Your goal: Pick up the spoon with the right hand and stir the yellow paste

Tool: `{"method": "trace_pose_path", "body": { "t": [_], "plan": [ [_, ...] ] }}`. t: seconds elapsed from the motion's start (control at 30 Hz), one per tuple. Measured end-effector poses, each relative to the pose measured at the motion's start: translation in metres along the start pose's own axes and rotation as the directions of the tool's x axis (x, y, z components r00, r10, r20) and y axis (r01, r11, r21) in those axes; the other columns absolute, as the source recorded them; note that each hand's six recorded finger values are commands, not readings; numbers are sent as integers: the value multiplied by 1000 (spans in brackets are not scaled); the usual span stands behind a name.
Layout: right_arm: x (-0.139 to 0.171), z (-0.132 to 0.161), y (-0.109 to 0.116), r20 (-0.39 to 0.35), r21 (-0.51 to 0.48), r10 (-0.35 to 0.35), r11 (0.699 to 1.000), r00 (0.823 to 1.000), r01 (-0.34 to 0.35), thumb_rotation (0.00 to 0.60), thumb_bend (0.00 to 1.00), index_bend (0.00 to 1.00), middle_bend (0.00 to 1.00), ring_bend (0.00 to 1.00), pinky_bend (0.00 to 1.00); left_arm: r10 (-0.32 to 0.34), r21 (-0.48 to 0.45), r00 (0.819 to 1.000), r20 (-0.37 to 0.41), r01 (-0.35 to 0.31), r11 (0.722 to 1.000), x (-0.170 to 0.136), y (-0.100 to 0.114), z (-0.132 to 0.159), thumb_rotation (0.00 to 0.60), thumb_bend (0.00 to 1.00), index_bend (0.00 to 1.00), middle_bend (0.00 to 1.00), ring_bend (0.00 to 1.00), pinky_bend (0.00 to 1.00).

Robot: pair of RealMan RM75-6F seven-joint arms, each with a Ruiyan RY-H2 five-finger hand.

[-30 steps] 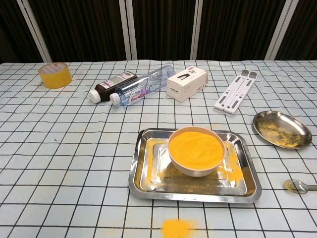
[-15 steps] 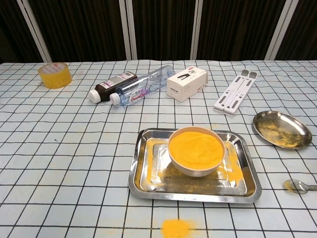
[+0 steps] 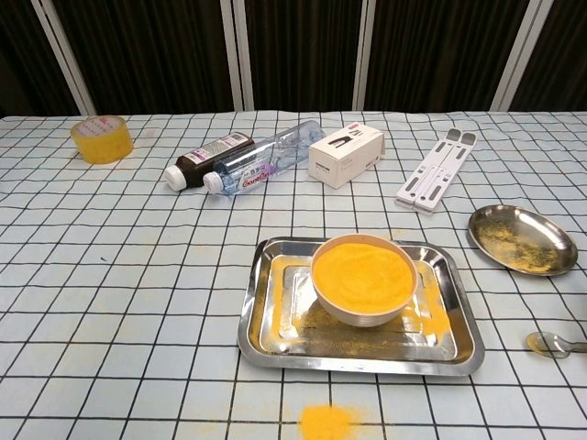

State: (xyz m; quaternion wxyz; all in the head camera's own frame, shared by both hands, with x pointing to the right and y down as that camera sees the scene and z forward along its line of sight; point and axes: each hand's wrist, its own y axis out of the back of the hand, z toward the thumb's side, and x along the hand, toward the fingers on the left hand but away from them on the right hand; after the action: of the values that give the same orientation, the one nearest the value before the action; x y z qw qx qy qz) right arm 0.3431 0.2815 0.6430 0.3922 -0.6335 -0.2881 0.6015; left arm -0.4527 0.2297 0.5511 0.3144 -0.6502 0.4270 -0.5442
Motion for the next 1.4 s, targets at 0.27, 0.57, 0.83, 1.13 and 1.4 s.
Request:
{"method": "trace_pose_path", "body": {
  "t": [0.27,0.57,0.83,1.13,1.4],
  "plan": [
    [-7,-2,-9,21,6,24,1000,999,-25,600,459,461,433,80,0,-6,2,1000,-2,6,1000,1,-1,0,600,0,0,0,0,0],
    [-7,0,-20,16,45,39,998,999,-40,600,460,462,432,85,0,10,-15,1000,4,-10,1000,2,2,1,600,0,0,0,0,0],
    [-9,-7,-26,42,70,35,997,999,-38,600,459,461,386,37,0,22,-21,1000,17,-22,1000,2,4,3,600,0,0,0,0,0],
    [-8,-10,-31,51,97,44,994,998,-49,600,460,462,263,0,0,24,-21,999,21,-24,999,2,4,4,600,0,0,0,0,0],
    [-8,-11,-35,60,111,40,993,997,-47,600,459,461,260,0,0,23,-19,1000,15,-23,1000,2,3,3,600,0,0,0,0,0]
  ]
}}
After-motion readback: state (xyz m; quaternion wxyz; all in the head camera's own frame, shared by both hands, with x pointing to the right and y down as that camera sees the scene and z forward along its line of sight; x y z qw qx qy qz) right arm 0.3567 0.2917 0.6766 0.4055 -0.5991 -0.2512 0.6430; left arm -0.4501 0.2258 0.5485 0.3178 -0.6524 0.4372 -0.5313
